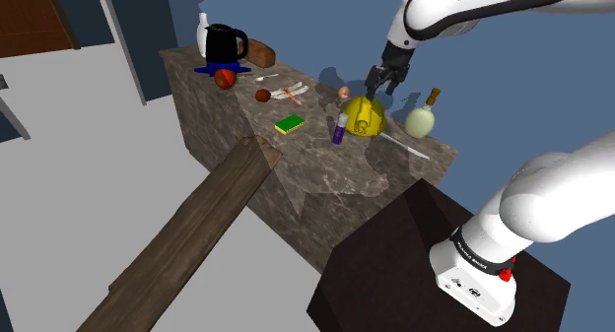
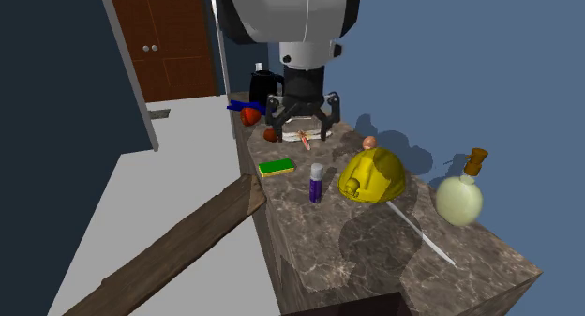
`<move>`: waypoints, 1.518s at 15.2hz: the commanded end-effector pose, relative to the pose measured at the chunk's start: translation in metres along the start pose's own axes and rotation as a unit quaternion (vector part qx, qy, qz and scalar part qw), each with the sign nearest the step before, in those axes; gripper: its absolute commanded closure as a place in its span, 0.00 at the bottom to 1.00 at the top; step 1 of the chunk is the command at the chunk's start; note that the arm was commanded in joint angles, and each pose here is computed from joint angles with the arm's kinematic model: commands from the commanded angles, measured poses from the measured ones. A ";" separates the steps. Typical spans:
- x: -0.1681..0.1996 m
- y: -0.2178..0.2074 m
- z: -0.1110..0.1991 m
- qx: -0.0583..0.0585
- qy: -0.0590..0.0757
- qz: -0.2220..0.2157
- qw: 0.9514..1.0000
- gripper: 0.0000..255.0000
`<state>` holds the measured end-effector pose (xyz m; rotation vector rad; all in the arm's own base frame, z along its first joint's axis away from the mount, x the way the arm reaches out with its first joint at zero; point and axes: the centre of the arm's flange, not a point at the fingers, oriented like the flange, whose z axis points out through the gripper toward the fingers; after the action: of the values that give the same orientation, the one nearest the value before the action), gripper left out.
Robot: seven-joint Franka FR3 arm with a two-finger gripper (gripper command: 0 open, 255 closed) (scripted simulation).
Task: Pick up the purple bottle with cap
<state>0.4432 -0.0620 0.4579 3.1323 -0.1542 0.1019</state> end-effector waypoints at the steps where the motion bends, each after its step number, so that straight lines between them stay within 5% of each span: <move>1: 0.020 0.008 0.024 -0.001 -0.002 0.001 1.000 0.00; 19: 0.171 0.072 0.201 -0.004 -0.023 0.009 1.000 0.00; 23: 0.176 0.075 0.224 -0.004 -0.024 0.009 1.000 0.00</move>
<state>0.6244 -0.1550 0.2506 3.1267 -0.1831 0.0259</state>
